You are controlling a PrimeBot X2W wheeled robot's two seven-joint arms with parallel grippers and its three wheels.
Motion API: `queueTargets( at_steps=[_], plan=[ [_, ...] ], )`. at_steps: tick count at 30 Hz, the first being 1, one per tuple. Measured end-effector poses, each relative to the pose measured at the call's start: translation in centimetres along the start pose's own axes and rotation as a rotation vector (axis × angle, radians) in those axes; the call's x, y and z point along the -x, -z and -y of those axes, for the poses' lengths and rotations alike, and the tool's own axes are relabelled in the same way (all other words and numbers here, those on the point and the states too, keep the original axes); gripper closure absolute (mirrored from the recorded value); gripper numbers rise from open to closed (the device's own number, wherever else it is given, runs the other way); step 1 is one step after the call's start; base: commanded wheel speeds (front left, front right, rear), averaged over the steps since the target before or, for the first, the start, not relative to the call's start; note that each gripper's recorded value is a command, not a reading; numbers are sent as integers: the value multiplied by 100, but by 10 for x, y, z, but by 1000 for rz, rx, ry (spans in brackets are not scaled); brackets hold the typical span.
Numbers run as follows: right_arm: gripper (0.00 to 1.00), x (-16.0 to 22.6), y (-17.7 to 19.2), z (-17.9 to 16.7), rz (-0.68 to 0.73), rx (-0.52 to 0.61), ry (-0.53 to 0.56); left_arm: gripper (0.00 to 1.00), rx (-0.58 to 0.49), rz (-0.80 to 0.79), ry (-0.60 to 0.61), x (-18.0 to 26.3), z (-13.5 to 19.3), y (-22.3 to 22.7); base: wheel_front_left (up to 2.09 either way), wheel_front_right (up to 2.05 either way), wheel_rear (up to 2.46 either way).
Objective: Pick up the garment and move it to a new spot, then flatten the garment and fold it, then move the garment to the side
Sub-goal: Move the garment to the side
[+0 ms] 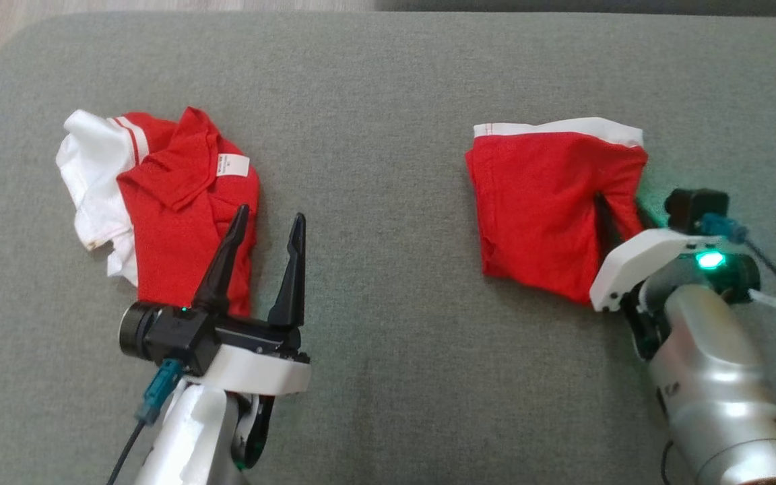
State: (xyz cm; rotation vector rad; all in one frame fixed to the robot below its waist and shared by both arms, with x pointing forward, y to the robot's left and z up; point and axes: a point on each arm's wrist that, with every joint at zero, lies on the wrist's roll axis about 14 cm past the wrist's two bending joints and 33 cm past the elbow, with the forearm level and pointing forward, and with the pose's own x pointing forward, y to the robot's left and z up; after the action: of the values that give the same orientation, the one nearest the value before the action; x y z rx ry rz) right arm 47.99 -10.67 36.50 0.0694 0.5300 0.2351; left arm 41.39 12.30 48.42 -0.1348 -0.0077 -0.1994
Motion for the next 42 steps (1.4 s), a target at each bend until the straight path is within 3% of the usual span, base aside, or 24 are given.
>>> queueTargets(
  at_steps=[8, 15, 21, 28, 33, 42],
  plan=[
    [100, 18, -14, 3, 80, 181, -6, 0, -1, 36, 26, -1, 11, -13, 0, 0, 0],
    [100, 40, -32, 27, 116, 362, 25, 0, -1, 49, 64, 3, 25, -17, 0, 0, 0],
    [100, 56, -31, 77, 40, 544, 88, 0, 4, 61, 88, 1, 34, -20, 0, 0, 0],
    [100, 67, -43, 165, -116, 759, 215, 0, 5, 30, 87, -7, 29, -7, 0, 0, 0],
    [100, 68, -44, 201, -198, 794, 273, 0, 0, 30, 72, -15, 21, -7, 0, 0, 0],
    [100, 65, -53, 234, -256, 791, 348, 0, -3, 10, 47, -17, 10, 1, 0, 0, 0]
  ],
)
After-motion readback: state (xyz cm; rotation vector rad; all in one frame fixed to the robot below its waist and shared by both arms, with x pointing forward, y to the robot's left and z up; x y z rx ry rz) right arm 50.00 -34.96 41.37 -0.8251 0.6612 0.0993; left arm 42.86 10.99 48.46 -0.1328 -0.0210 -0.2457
